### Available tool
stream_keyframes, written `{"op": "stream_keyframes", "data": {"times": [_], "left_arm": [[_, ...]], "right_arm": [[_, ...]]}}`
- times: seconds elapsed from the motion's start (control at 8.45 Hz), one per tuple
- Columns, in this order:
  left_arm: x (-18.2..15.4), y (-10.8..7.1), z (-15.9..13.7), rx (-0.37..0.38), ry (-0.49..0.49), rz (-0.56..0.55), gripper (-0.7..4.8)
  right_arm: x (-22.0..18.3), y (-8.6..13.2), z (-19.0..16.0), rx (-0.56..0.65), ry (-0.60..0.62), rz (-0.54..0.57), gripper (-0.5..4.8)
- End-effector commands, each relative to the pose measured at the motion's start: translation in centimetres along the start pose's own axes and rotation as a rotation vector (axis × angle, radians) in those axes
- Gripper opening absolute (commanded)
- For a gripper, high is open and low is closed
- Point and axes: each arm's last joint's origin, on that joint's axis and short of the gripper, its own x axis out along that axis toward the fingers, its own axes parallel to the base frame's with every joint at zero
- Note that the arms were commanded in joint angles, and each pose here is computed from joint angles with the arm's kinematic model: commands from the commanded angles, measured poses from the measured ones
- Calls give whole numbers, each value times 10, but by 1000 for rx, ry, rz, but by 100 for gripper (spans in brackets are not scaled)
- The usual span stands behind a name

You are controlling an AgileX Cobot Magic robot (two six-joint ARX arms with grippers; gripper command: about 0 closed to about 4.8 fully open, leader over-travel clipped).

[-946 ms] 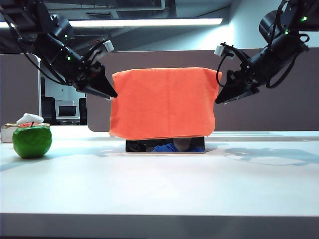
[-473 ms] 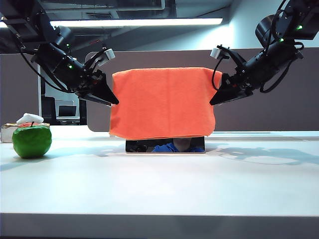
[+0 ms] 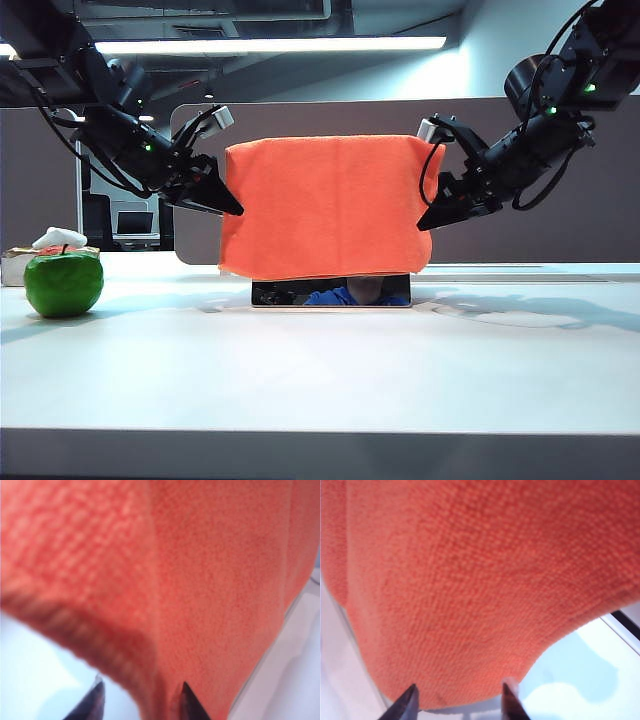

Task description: Pick up the cloth from the table and use it to cover the mirror.

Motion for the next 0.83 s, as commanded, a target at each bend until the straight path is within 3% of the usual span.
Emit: {"op": "stream_keyframes", "data": {"times": [0.12,0.59,0.71,0.83], "left_arm": [[2,2,2,20,-33,1,194],[9,3,-7,4,-31,-34,194],[10,2,-7,-16,-52,-79,193],[10,2,-7,-17,-53,-80,193]], "right_arm": [[4,-4,2,-25,-39,-45,213],[5,-6,3,-37,-45,-77,213],[9,-5,-1,-32,-59,-28,254],[10,-4,-2,-32,-59,-21,254]]}}
